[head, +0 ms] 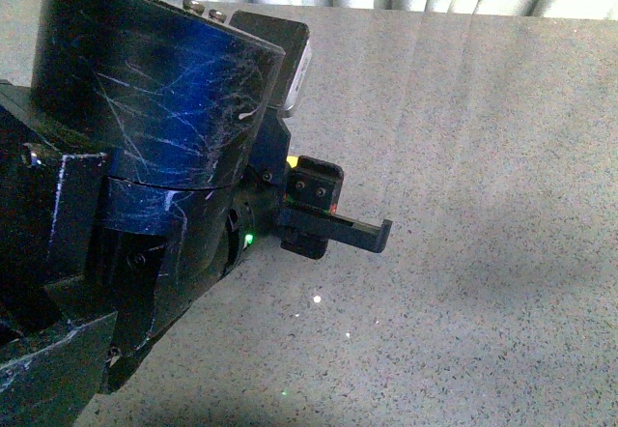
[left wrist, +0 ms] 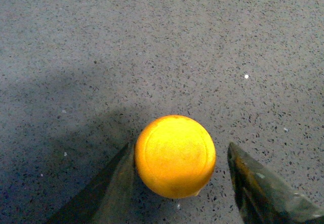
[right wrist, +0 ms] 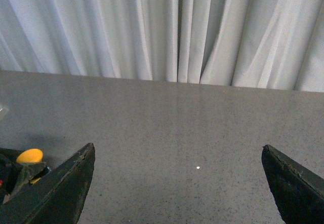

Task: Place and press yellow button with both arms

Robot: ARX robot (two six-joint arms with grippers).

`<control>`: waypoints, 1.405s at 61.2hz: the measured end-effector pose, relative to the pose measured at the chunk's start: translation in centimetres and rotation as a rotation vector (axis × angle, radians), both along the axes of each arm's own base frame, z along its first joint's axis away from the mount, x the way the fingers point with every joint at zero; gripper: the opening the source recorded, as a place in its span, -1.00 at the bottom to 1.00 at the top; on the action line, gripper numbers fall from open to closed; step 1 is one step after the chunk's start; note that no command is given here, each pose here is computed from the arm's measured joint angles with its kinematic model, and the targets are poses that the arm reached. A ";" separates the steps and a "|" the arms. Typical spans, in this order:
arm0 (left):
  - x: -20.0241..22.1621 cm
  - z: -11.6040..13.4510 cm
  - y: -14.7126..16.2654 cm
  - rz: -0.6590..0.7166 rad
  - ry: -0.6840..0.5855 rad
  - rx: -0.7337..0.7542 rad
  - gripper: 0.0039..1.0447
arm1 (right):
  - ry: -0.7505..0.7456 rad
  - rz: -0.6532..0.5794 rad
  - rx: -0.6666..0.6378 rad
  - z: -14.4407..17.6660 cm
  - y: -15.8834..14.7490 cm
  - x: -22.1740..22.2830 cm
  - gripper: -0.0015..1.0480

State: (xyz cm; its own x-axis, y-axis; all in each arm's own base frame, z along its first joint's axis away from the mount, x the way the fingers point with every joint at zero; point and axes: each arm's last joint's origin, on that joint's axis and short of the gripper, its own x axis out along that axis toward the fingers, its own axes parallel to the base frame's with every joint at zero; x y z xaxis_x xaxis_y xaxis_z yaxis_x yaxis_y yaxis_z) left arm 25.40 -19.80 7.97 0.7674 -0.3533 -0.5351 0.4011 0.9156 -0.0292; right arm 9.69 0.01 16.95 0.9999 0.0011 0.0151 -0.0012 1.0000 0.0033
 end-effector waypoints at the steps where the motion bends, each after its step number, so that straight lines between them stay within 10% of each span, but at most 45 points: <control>1: 0.0 0.0 0.0 0.000 0.000 0.000 0.23 | 0.000 0.000 0.000 0.0 0.0 0.0 0.82; 15: -0.9 0.7 0.7 -0.005 -0.007 -0.001 0.86 | 0.000 0.000 0.000 0.0 0.0 0.0 0.82; 45: -5.6 6.5 7.2 0.056 -0.128 -0.152 0.81 | 0.000 0.000 0.000 0.0 0.0 0.0 0.82; 53: -7.4 7.7 11.1 0.360 -0.479 -0.124 0.37 | 0.000 0.001 0.000 0.0 0.0 0.0 0.82; 72: -11.6 8.5 17.7 0.404 -0.549 -0.102 -0.99 | 0.000 -0.002 0.000 0.0 0.0 0.0 0.82; 80: -12.4 8.9 18.5 0.406 -0.564 -0.102 -0.98 | 0.451 -0.027 -0.008 1.1 -0.1 1.9 0.82; 86: -12.7 9.0 19.1 0.381 -0.563 -0.109 -0.98 | 0.454 0.006 -0.034 3.0 0.7 5.0 0.82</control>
